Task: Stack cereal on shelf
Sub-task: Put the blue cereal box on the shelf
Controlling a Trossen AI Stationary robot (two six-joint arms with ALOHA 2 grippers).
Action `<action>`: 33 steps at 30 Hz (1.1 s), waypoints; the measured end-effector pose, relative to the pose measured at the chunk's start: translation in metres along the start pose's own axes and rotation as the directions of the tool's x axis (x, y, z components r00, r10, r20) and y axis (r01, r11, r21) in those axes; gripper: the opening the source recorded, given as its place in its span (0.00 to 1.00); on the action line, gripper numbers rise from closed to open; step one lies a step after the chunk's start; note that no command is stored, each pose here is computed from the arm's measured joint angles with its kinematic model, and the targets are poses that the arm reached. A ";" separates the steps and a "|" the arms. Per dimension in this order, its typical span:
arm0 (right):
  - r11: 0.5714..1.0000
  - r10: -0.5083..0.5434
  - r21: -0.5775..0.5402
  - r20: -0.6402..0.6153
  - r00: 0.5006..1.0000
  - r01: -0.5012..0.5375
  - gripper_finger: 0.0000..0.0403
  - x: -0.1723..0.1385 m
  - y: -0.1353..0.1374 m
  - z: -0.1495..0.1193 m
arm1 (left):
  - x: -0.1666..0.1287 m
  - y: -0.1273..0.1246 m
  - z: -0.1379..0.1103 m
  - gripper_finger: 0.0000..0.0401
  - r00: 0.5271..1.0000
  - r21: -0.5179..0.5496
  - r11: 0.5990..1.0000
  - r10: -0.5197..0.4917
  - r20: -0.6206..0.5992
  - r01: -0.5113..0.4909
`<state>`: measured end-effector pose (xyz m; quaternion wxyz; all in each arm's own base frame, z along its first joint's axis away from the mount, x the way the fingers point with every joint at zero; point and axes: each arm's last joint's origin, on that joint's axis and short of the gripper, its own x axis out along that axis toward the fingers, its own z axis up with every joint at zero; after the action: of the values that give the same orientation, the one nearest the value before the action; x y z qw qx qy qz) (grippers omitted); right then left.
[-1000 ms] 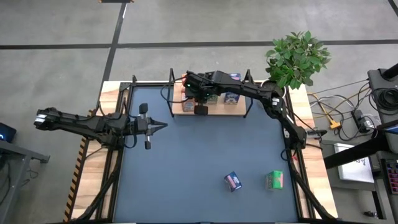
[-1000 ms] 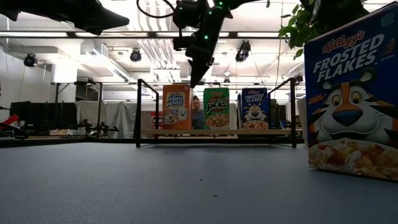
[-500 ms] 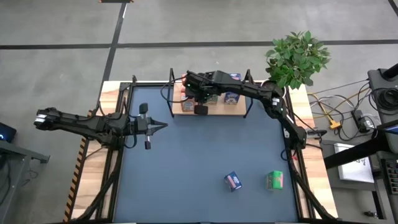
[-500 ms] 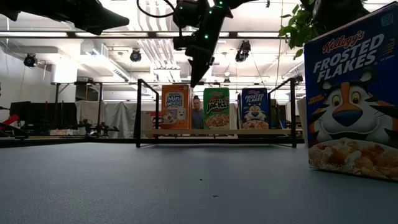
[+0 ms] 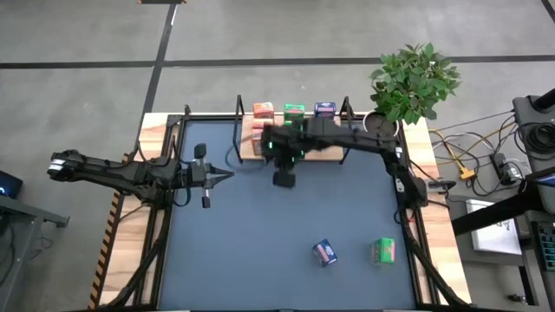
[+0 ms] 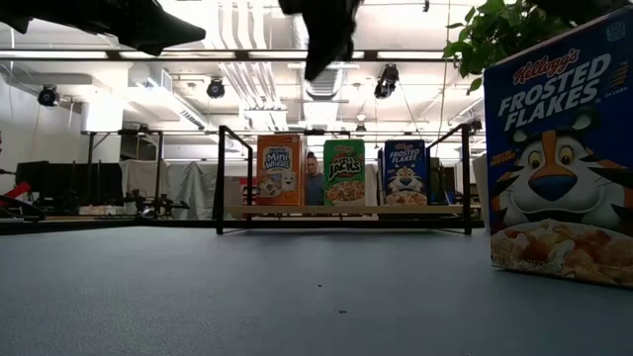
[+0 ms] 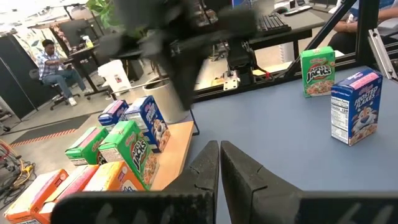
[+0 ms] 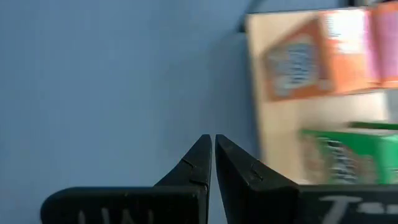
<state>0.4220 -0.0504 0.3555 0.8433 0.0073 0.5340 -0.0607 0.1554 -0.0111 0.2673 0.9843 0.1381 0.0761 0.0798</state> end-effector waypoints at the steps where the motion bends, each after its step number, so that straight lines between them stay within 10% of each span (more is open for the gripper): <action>1: 1.000 0.017 -0.001 0.006 1.000 -0.017 0.03 -0.003 0.012 0.000 | 0.000 0.000 0.000 0.00 1.000 0.000 1.000 0.000 0.000 0.000; 12: 0.937 0.225 0.295 -0.102 0.969 -0.186 0.03 -0.017 0.137 -0.024 | 0.000 0.000 0.000 0.00 1.000 -0.027 1.000 0.000 0.000 0.000; 25: 0.701 0.137 0.710 -0.220 0.966 0.062 0.05 -0.043 0.229 -0.078 | 0.000 0.000 0.001 0.00 1.000 0.007 1.000 0.003 0.011 -0.003; 33: 0.660 0.108 0.737 -0.284 0.953 0.145 0.34 -0.031 0.242 -0.092 | 0.000 0.001 0.003 0.00 1.000 0.018 1.000 0.006 0.024 -0.006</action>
<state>0.3523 0.2003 0.3312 0.6716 0.3581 0.5840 -0.2823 0.1555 -0.0112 0.2701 0.9836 0.1479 0.0644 0.0804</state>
